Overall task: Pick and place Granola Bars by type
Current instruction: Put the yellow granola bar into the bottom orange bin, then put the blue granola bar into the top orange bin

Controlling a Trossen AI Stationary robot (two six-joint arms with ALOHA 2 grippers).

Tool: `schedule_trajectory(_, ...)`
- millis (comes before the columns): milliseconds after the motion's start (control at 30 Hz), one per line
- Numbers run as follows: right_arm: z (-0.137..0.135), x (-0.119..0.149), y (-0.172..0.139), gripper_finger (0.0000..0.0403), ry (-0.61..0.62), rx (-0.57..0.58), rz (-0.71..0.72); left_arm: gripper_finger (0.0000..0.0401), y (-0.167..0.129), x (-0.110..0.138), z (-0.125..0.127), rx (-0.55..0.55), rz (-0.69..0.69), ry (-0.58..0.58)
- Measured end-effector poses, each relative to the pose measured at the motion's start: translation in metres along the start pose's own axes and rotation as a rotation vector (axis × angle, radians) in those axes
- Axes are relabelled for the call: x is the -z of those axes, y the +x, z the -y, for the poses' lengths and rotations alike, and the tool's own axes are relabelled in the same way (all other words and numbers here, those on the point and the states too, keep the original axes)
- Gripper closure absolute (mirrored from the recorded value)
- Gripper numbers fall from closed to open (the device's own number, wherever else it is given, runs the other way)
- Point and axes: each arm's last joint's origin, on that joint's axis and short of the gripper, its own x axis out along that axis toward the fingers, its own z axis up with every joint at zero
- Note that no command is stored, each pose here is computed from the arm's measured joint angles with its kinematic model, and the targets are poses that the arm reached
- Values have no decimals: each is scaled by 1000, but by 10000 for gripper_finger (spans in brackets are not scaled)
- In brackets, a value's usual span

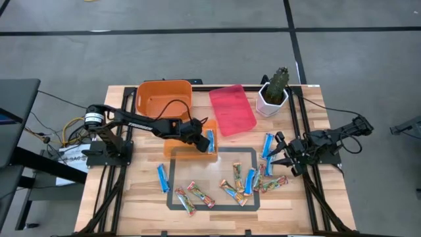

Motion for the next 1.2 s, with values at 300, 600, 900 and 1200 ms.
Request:
schedule_trajectory(300,0,0,0,270,0,0,3,259,0,0,0,1,0,-19)
schedule_trajectory(600,0,0,0,270,0,0,2,253,-5,-2,2,28,3,3)
schedule_trajectory(900,0,0,0,270,0,0,2,253,-38,-2,21,130,61,94)
schedule_trajectory(1200,0,0,0,269,0,0,2,253,-86,21,51,285,77,235)
